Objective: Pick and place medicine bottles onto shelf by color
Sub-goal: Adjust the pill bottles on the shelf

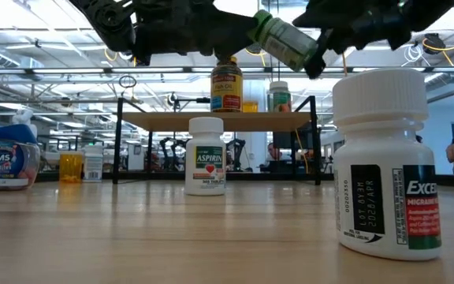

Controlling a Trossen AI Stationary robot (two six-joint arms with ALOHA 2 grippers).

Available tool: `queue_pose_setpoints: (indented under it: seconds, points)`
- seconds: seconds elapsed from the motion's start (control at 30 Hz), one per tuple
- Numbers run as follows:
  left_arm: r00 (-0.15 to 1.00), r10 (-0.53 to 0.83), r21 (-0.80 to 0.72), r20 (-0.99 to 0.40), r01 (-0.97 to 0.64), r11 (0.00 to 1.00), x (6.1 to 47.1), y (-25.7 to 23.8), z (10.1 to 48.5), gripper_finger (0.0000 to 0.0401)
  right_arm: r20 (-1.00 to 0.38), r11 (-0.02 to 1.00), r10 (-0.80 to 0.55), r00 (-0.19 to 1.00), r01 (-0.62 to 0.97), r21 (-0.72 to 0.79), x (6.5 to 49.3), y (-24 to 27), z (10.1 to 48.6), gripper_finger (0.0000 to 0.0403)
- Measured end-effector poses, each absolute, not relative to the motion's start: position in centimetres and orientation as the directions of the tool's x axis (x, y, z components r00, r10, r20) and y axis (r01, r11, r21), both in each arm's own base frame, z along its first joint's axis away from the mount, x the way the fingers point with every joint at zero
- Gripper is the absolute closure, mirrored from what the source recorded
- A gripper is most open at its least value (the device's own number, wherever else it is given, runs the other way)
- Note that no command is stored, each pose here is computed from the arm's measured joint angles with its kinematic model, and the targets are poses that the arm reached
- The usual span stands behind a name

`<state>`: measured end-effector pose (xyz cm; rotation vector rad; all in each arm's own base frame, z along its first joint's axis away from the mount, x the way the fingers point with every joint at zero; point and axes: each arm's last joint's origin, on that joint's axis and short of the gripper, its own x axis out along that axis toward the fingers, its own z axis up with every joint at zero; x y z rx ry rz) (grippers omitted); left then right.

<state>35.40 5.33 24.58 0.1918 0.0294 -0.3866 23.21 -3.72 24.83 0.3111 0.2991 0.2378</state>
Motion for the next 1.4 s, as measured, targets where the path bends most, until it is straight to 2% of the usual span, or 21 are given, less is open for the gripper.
queue_pose_setpoints:
  seconds: [0.3,0.4,0.5,0.63,0.73,0.83,0.93,1.03,1.13,1.3,1.4]
  points:
    - [0.91,-0.409,0.205,-0.065,0.413,0.887,35.4,5.2,24.6,0.0201,-0.267,0.84,0.427,0.864,-0.27,0.471,24.7,-3.5,23.0,0.0092]
    - [0.908,-0.412,0.203,-0.071,0.417,0.886,35.3,5.2,24.5,0.0201,-0.25,0.836,0.445,0.86,-0.299,0.459,25.1,-3.3,22.8,0.0096]
    - [0.91,-0.407,0.196,-0.076,0.414,0.889,35.3,5.3,24.4,0.0203,-0.266,0.872,0.401,0.877,-0.276,0.405,25.2,-3.1,22.7,0.0115]
    - [0.926,-0.371,0.174,-0.072,0.378,0.909,35.4,5.4,24.5,0.0186,-0.305,0.925,0.303,0.903,-0.203,0.321,25.0,-2.9,22.7,0.0163]
    - [0.958,-0.278,0.13,-0.074,0.286,0.949,35.5,5.6,24.5,0.0161,-0.341,0.966,0.206,0.917,-0.133,0.223,24.7,-2.7,22.8,0.0202]
    - [0.975,-0.207,0.096,-0.077,0.214,0.972,35.5,5.8,24.6,0.0131,-0.383,0.998,0.051,0.922,-0.028,0.064,24.6,-2.2,22.7,0.0204]
    - [0.982,-0.174,0.095,-0.067,0.18,0.979,35.4,5.9,24.8,0.0098,-0.386,0.988,-0.137,0.912,0.096,-0.122,24.7,-1.5,22.7,0.0204]
    - [0.988,-0.134,0.083,-0.072,0.14,0.987,35.4,6.1,24.8,0.0066,-0.332,0.935,-0.31,0.891,0.222,-0.277,24.7,-0.8,23.1,0.0203]
    - [0.995,-0.074,0.076,-0.065,0.078,0.994,35.5,6.2,24.9,0.0044,-0.265,0.876,-0.419,0.868,0.311,-0.369,24.7,0.0,23.3,0.0198]
    - [0.996,0.087,0.037,-0.016,-0.086,0.996,35.5,6.5,25.3,0.003,-0.093,0.776,-0.568,0.818,0.494,-0.392,24.3,0.7,23.6,0.0196]
    - [0.994,0.106,0.025,0.033,-0.106,0.994,36.2,5.7,25.1,0.0034,-0.014,0.76,-0.584,0.812,0.54,-0.361,24.2,0.8,23.2,0.0196]
